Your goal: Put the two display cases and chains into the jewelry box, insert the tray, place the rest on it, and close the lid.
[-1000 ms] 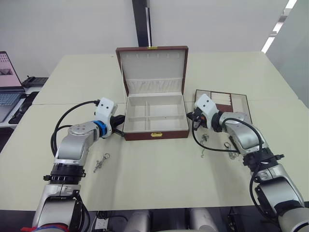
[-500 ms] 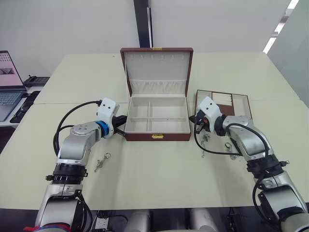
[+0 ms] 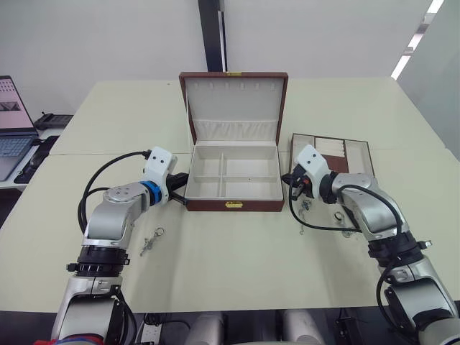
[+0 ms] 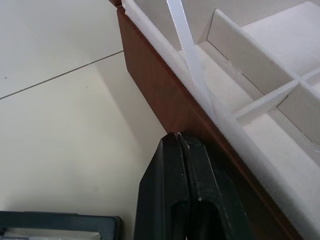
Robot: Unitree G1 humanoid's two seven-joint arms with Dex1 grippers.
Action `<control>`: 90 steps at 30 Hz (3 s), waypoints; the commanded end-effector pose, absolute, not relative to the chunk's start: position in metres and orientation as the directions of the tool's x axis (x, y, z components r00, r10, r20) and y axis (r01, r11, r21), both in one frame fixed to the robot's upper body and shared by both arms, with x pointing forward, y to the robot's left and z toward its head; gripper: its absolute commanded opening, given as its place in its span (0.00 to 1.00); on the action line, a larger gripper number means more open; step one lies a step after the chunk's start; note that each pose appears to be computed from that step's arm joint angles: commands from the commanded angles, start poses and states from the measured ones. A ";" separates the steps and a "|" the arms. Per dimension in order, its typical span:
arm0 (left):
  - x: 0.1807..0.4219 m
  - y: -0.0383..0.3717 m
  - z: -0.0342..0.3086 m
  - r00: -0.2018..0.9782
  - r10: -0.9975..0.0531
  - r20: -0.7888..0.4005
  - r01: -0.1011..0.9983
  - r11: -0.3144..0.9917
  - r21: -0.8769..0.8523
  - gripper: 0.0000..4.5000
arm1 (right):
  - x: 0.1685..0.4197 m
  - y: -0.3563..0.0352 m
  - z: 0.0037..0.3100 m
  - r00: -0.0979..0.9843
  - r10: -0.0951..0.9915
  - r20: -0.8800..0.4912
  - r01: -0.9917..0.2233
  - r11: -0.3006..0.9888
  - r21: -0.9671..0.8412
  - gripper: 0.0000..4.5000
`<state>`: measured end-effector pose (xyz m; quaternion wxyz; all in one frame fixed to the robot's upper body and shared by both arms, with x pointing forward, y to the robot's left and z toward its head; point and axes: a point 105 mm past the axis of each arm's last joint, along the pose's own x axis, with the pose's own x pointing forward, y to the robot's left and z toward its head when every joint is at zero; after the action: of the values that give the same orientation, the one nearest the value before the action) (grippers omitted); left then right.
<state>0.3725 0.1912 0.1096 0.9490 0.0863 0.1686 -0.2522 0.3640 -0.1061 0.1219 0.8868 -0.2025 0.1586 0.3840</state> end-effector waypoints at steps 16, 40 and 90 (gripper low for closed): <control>0.371 0.176 0.120 0.802 -0.510 -0.312 0.559 0.824 0.088 0.00 | 0.347 -0.076 0.131 0.567 0.728 -0.387 -0.821 0.537 -0.193 0.01; 0.370 0.185 0.125 0.806 -0.514 -0.294 0.563 0.818 0.115 0.00 | 0.350 -0.087 0.129 0.606 0.684 -0.407 -0.792 0.566 -0.228 0.01; 0.195 0.431 0.101 0.877 -0.142 -0.459 0.219 0.968 0.119 1.00 | 0.200 -0.340 0.139 0.718 0.319 -0.618 -0.610 0.717 -0.338 0.94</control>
<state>0.1915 0.4309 0.0881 0.9627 0.0670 0.2468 -0.0878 0.1980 -0.3379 0.1246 0.8868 -0.2483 0.2861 0.2647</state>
